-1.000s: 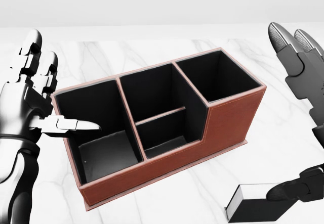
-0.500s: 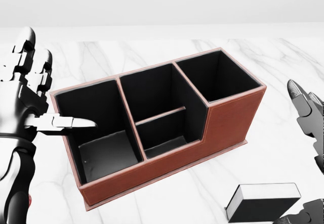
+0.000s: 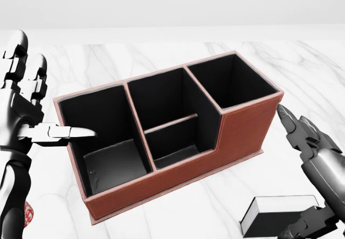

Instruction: Pick up the book and place it in the left compartment of the caddy.

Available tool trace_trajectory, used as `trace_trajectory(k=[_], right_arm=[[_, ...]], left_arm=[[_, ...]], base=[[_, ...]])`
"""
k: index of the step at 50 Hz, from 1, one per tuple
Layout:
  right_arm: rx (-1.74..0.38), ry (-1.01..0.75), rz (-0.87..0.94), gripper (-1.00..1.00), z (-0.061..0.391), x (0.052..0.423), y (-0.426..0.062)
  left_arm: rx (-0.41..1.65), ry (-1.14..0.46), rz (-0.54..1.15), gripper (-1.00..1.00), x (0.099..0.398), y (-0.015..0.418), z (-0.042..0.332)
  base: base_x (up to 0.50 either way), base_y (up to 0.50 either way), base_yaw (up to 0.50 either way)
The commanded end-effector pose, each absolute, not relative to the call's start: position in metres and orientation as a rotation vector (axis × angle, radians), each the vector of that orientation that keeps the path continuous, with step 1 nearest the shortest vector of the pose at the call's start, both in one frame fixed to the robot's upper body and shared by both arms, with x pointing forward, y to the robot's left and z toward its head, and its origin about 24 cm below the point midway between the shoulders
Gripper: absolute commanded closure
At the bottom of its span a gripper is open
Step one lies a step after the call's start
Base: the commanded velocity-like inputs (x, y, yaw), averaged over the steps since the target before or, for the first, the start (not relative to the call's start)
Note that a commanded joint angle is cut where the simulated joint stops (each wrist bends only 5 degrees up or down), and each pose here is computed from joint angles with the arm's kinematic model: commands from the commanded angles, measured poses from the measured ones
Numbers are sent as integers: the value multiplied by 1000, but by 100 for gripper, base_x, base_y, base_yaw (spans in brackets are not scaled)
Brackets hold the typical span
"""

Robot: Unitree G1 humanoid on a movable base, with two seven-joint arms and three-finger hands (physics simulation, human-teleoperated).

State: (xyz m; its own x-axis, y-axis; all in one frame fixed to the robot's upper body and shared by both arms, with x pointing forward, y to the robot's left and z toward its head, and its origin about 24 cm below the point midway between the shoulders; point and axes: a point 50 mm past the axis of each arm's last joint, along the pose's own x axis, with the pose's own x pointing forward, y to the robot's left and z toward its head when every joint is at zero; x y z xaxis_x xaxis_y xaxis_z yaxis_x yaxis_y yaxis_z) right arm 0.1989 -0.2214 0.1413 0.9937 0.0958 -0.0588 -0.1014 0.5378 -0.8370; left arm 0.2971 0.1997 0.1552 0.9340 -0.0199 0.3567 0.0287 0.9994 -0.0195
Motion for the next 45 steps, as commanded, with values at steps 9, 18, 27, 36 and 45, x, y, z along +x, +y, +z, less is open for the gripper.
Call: trace_trajectory(k=[9, 18, 27, 36, 45], right_arm=[[-1081, 98, 157, -100, 126, 213, -220], [-1104, 129, 115, -100, 127, 209, -230], [-1116, 122, 76, -100, 133, 207, -235], [-1128, 125, 92, -100, 132, 211, -232], [-1141, 130, 111, -100, 129, 215, -228]], left_arm=[[-28, -343, -10, -100, 298, 203, 150], [-29, -338, -8, -100, 298, 204, 149], [-27, -340, -10, -100, 298, 203, 150], [-27, -342, -6, -100, 298, 204, 150], [-26, -350, -11, -100, 297, 203, 152]], base=[[0, 0, 0], [0, 0, 0], [0, 0, 0], [0, 0, 0], [0, 0, 0]])
